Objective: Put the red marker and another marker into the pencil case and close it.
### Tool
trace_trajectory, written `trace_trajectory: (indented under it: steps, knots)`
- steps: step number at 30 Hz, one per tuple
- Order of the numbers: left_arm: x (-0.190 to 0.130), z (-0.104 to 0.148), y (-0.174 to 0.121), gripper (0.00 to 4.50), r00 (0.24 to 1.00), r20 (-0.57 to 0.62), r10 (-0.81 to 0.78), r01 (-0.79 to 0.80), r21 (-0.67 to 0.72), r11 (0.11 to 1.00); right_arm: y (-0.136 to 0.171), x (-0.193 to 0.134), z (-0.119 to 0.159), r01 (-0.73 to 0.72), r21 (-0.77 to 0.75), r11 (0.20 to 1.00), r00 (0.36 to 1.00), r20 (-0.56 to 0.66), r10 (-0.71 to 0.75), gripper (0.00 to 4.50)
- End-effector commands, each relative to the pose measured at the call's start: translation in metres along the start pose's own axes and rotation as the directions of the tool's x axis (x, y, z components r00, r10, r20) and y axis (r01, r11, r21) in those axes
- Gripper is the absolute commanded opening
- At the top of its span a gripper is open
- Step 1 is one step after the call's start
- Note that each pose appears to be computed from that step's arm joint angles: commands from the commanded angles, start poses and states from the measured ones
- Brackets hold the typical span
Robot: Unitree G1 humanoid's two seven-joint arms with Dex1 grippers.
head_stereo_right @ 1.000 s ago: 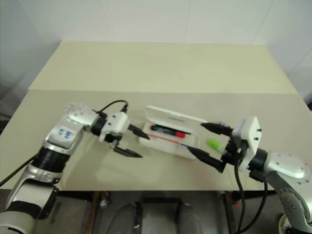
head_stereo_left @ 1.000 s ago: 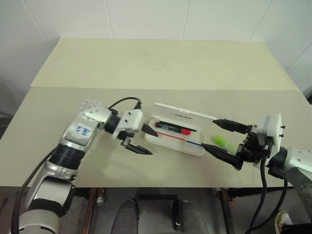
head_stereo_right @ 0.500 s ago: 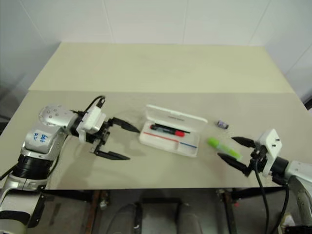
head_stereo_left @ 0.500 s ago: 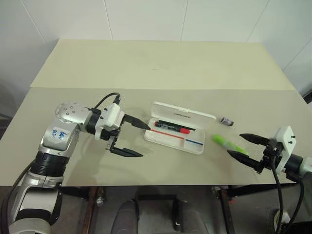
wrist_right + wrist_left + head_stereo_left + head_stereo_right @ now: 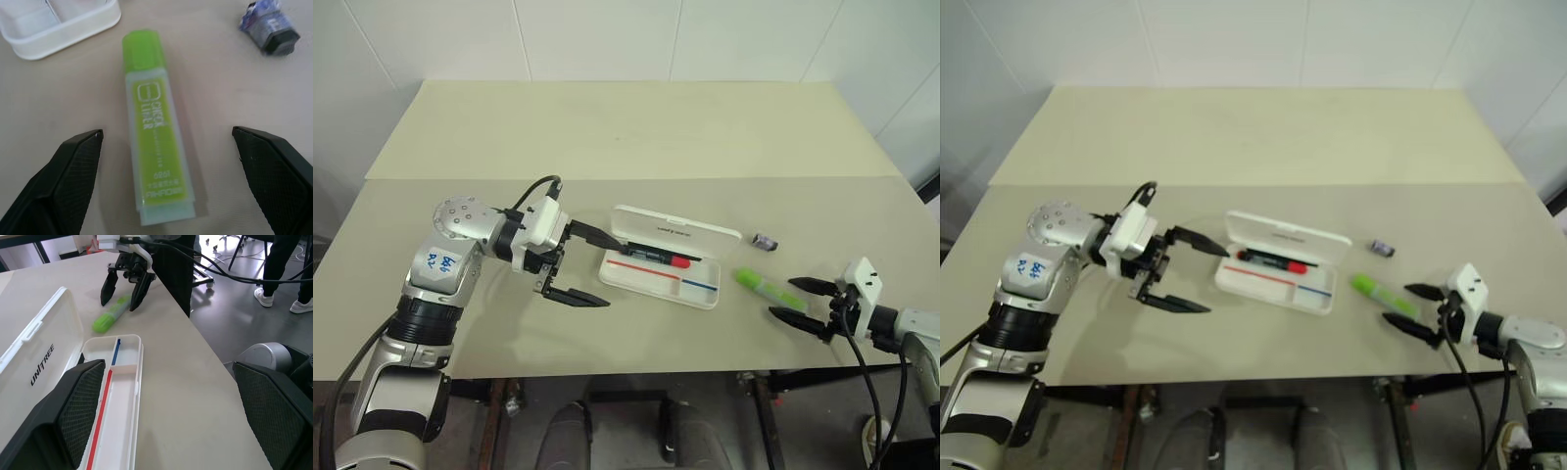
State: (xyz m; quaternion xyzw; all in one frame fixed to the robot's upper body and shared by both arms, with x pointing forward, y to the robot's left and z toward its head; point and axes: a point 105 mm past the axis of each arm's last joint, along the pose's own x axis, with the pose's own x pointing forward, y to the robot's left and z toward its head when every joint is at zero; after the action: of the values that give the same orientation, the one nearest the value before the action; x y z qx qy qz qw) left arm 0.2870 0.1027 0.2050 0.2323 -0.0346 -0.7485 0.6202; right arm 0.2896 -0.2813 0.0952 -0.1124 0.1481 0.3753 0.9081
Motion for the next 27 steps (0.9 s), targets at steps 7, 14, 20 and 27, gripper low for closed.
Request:
trace_trajectory:
  steps: [7,14,20,27]
  knots:
    - [-0.004,0.012,0.003,4.5,1.0,0.017,0.023,-0.024,0.042,0.999,0.005,0.004,0.003,-0.05,-0.032,0.998,0.999,0.016,0.051,1.35]
    - [-0.008,0.007,0.005,4.5,0.999,0.003,0.034,-0.034,0.039,0.999,-0.003,-0.003,0.006,-0.001,-0.061,0.998,1.0,-0.002,0.0,1.1]
    - [-0.024,-0.005,0.002,4.5,0.998,-0.041,0.057,-0.056,0.025,0.998,-0.003,-0.029,0.031,0.051,-0.131,0.99,0.998,0.041,-0.046,1.1]
    - [-0.042,-0.015,-0.002,4.5,0.993,-0.077,0.09,-0.09,0.004,0.996,0.044,-0.03,0.062,-0.051,-0.175,0.983,0.995,0.08,0.066,1.1]
